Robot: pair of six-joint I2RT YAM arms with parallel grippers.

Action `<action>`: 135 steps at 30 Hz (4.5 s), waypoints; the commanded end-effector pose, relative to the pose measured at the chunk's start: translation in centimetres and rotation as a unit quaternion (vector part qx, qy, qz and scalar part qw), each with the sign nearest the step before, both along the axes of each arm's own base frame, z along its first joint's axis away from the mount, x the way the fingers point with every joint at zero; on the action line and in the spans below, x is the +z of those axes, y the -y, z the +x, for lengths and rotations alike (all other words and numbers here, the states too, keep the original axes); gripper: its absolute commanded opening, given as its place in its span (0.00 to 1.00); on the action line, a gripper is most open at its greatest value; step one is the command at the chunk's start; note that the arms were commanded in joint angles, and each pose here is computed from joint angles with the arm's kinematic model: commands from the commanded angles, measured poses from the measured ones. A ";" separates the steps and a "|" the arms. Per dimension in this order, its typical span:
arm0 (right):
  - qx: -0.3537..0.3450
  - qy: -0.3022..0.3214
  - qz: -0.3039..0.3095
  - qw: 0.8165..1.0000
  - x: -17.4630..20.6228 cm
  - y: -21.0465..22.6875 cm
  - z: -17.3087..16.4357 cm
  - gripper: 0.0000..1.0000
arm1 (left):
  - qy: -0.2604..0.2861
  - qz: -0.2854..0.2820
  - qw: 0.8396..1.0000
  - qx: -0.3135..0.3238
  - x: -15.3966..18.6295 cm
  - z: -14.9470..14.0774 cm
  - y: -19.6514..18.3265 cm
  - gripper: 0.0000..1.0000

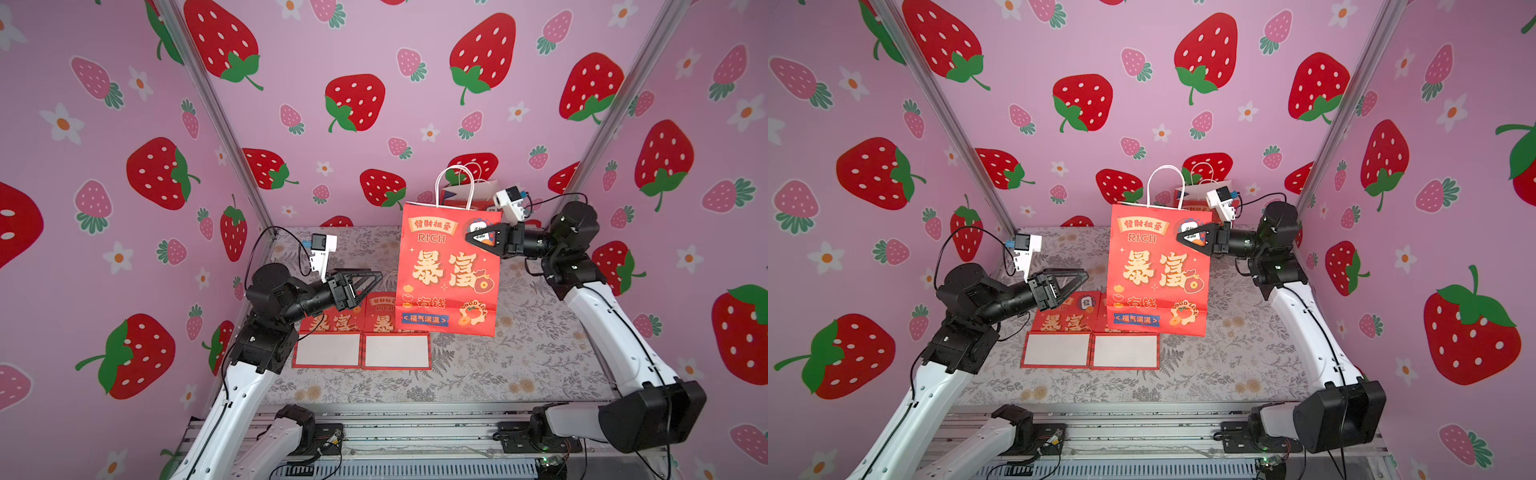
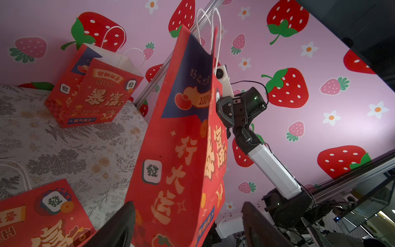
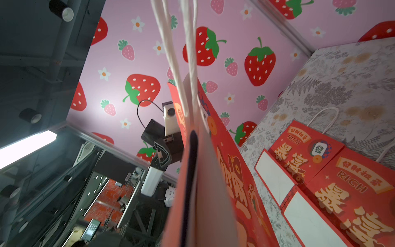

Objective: Put away the paper bag
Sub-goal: Press the paper bag.

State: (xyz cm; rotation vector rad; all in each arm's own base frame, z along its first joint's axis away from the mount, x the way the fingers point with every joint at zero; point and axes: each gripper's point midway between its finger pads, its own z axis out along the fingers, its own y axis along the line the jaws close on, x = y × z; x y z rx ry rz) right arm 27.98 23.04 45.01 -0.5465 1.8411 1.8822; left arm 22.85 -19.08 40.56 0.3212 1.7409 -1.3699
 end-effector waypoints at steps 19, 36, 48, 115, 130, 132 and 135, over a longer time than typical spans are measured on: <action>0.106 0.078 0.004 0.991 7.2 -1.0 -3.9 0.00 | 0.041 0.040 0.993 -0.100 -6.0 -3.2 4.6 0.94; 0.129 0.070 0.006 0.989 6.5 -2.2 -5.7 0.00 | 0.088 0.007 0.992 -0.089 -2.1 -2.8 6.2 0.94; 0.104 0.055 0.006 0.993 4.6 -1.7 -5.2 0.00 | 0.137 -0.078 0.985 -0.068 5.9 -4.7 3.7 0.94; -0.008 0.097 -0.002 0.995 3.7 -1.1 -8.0 0.31 | 0.059 -0.055 0.993 -0.086 6.5 -0.9 7.1 0.00; -0.039 0.119 0.001 0.992 4.3 -1.4 -7.7 0.02 | 0.057 -0.060 0.993 -0.089 6.7 -0.8 7.2 0.35; -0.035 0.120 0.002 0.992 4.4 -1.4 -7.9 0.00 | 0.056 -0.059 0.992 -0.094 6.6 -0.8 7.3 0.53; -0.018 0.122 0.009 0.992 4.8 -1.4 -8.4 0.00 | 0.052 -0.061 0.990 -0.113 6.5 -1.0 7.8 0.74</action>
